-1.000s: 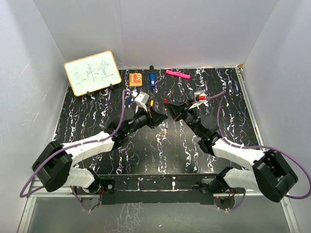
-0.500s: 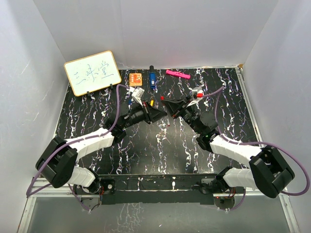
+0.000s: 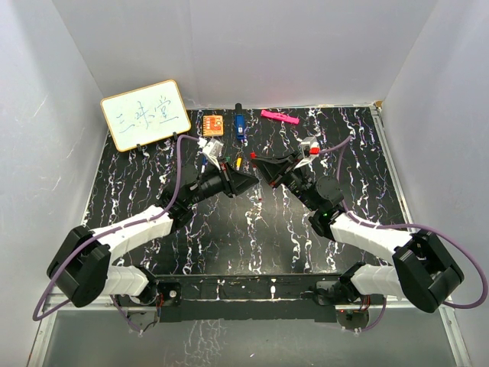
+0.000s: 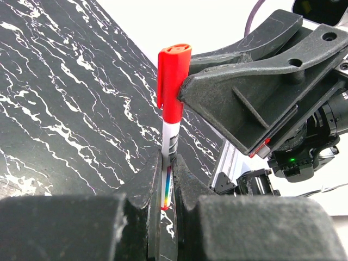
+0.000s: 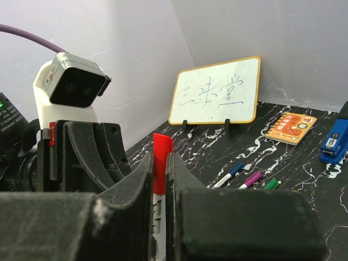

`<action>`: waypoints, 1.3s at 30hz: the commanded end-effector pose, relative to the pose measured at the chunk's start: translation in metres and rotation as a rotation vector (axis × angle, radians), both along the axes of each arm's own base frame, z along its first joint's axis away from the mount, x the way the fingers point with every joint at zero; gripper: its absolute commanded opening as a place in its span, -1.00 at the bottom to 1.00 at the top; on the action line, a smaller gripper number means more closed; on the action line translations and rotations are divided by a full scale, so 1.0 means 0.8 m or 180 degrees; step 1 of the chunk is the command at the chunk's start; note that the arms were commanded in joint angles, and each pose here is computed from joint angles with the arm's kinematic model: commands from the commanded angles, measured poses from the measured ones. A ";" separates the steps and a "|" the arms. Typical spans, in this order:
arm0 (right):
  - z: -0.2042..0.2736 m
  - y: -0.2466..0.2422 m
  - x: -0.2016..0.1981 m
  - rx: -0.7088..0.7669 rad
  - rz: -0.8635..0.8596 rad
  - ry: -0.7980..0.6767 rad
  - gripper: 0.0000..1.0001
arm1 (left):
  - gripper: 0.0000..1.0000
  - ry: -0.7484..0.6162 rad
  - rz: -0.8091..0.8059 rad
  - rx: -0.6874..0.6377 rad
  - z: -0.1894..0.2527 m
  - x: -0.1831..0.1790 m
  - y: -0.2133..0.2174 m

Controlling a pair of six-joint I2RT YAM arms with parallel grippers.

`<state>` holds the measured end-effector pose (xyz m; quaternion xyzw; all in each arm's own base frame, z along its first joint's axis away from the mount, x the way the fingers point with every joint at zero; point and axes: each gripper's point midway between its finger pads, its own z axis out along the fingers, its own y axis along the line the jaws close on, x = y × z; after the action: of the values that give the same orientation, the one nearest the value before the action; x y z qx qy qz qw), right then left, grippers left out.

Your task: Insert the pens into the pen caps

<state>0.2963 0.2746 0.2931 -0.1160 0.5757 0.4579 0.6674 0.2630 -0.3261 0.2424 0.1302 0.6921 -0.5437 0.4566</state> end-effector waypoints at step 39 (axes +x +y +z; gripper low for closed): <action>-0.136 0.022 -0.040 -0.0747 0.0536 0.0898 -1.00 | -1.00 -0.1087 0.0757 -0.0525 0.152 0.047 0.045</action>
<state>0.2954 0.2743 0.2700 -0.1141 0.6040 0.4530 0.6457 0.2671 -0.3202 0.2227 0.1543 0.7154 -0.4993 0.4638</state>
